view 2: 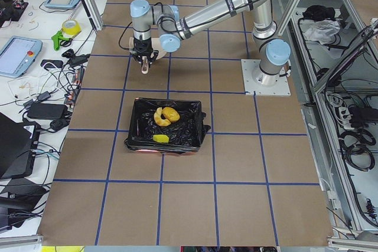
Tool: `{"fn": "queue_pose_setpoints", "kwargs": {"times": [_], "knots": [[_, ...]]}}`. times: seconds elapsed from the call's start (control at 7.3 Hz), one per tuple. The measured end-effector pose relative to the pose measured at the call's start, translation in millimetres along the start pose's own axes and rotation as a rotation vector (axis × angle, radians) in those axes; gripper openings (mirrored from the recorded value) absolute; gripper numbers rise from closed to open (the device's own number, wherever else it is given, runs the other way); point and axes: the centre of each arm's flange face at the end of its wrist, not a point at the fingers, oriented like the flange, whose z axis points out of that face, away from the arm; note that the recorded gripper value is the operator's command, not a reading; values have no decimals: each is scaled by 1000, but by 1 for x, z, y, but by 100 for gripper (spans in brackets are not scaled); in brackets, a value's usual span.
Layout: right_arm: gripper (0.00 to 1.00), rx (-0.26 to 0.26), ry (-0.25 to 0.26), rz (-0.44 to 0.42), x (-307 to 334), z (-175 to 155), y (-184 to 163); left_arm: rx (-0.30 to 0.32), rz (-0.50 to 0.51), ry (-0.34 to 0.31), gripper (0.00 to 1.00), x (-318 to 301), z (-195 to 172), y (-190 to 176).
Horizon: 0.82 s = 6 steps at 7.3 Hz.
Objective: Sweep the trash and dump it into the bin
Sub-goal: 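Lift the dustpan out of the bin and lower it onto the table, then open the left gripper to release the dustpan handle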
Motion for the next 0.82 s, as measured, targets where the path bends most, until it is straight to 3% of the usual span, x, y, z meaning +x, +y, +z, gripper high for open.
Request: {"fn": "queue_pose_setpoints", "kwargs": {"times": [0.41,0.82], "knots": [[100,1,0,0,0,0,0,-26,-6,-4,0,13,38,9],[100,0,0,1,0,0,0,-18,0,7,0,21,43,8]]}}
